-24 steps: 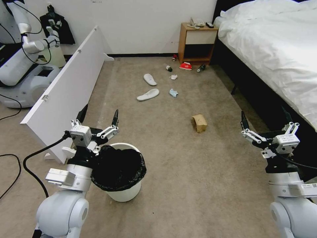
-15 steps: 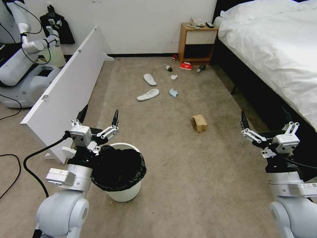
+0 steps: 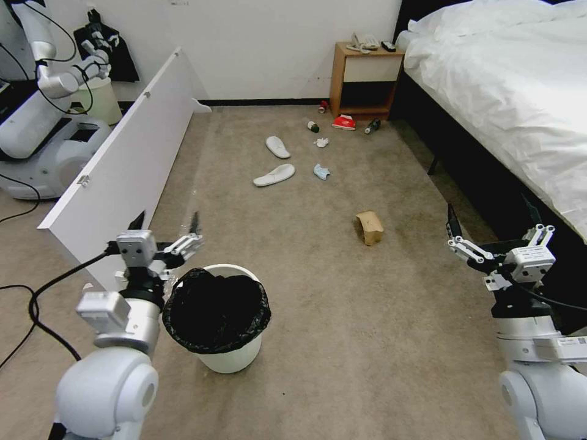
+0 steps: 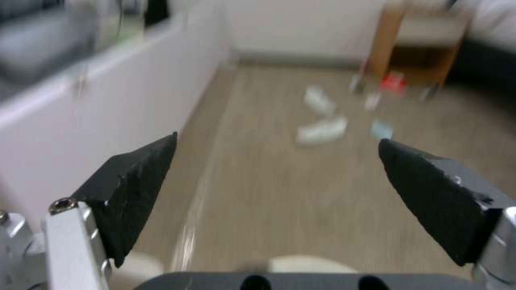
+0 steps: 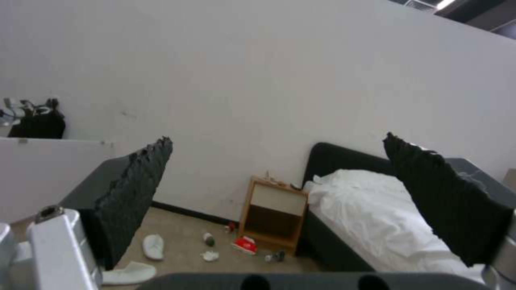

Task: Pick up the trash bin, then pick up the garbage from the floor and place it into the trash bin.

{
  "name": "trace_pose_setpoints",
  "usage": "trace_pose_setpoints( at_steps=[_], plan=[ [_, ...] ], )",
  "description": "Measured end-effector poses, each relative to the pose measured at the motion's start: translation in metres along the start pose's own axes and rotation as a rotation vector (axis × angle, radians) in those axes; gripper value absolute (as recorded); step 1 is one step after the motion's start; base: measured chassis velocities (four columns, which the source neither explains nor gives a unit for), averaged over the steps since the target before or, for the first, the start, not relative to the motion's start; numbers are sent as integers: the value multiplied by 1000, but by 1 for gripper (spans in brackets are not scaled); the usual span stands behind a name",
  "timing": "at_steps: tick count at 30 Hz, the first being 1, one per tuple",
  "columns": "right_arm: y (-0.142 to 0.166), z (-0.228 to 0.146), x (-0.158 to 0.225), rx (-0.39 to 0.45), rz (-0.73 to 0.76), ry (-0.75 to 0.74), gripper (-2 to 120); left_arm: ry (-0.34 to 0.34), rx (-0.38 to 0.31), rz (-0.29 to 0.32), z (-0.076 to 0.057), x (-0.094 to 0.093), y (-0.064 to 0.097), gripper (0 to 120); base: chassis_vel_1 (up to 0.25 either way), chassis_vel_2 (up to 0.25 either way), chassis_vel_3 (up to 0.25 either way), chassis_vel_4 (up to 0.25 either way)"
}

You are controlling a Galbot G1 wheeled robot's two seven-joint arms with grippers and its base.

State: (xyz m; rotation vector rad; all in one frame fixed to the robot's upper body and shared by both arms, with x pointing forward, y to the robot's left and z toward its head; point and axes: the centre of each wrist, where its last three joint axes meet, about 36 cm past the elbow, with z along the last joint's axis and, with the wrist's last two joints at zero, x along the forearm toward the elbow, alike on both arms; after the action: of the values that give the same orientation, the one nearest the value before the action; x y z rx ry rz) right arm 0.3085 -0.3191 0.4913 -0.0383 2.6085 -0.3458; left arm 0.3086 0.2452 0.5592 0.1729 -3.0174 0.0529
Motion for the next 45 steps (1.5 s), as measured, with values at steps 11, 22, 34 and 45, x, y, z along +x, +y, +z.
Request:
trace_pose_setpoints(
  at_steps=[11, 22, 34, 45],
  plan=[
    [1, 2, 1, -3, 6, 5, 100, 151, 18, -58, 3, -10, 8, 99, 0, 0, 0, 0],
    [5, 7, 2, -15, 15, 14, 100, 210, 15, -47, 23, -31, 10, 99, 0, 0, 0, 0],
    [7, 9, 2, -20, 23, 11, 100, 263, 10, -67, 43, -55, 12, 99, 0, 0, 0, 0],
    [8, 10, 1, -25, 26, 8, 100, 308, 0, -96, 61, -73, 14, 99, 0, 0, 0, 0]
  ],
)
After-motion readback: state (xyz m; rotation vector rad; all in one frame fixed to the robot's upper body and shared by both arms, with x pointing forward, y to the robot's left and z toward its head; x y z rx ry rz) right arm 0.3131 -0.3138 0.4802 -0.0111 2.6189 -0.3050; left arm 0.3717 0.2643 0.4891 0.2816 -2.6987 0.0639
